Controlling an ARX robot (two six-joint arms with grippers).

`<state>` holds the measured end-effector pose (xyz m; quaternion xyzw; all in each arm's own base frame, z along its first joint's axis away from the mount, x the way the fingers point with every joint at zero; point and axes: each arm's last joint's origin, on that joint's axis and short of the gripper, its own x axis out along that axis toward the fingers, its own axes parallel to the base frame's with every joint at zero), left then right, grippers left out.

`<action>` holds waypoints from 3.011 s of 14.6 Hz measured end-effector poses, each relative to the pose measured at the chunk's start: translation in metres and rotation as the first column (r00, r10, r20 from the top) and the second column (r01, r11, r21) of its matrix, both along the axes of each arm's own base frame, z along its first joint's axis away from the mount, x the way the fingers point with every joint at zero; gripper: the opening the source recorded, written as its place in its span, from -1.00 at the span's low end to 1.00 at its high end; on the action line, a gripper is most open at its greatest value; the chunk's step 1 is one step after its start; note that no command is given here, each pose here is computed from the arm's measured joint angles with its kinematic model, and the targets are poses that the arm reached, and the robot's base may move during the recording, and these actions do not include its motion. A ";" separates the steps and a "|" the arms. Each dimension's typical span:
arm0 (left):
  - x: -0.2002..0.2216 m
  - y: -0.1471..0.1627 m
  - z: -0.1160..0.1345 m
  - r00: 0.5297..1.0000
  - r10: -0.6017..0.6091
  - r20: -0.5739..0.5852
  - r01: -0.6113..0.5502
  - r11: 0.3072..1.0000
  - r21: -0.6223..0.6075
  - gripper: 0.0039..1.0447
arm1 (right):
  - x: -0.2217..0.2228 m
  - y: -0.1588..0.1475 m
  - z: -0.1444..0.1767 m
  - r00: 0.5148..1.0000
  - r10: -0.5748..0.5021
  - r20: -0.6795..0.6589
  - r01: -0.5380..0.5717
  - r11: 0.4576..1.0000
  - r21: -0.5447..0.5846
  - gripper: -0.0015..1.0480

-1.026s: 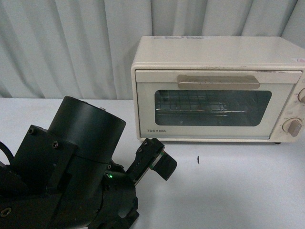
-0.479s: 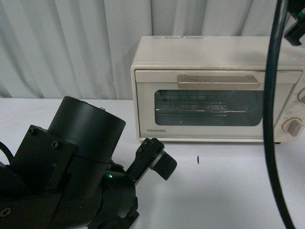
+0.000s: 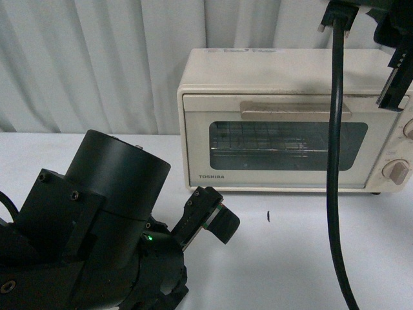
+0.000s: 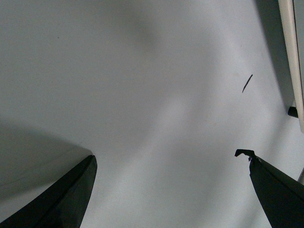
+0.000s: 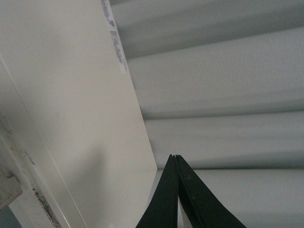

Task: Open oven

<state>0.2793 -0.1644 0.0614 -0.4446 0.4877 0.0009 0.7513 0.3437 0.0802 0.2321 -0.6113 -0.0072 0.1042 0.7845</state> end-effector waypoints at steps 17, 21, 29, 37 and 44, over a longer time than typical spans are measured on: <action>0.000 0.000 0.000 1.000 0.000 0.000 0.000 1.000 0.001 0.88 | -0.007 0.008 -0.055 0.953 0.152 -0.261 -0.192 0.972 -0.133 -0.96; 0.000 0.000 0.000 1.000 0.000 0.000 0.000 1.000 0.000 0.88 | 0.003 0.005 -0.056 0.952 0.143 -0.269 -0.184 0.974 -0.131 -0.96; 0.000 0.000 0.000 1.000 0.000 -0.001 0.000 1.000 0.000 0.88 | -0.005 -0.002 -0.057 0.934 0.134 -0.332 -0.183 0.976 -0.120 -0.96; 0.000 0.000 0.000 1.000 0.000 -0.001 0.000 1.000 0.001 0.88 | -0.016 -0.004 -0.058 0.902 0.137 -0.408 -0.166 0.985 -0.036 -0.96; 0.000 0.000 0.000 1.000 0.000 -0.001 0.000 1.000 0.001 0.88 | -0.044 0.009 -0.065 0.774 0.223 -0.593 -0.195 0.974 0.112 -0.96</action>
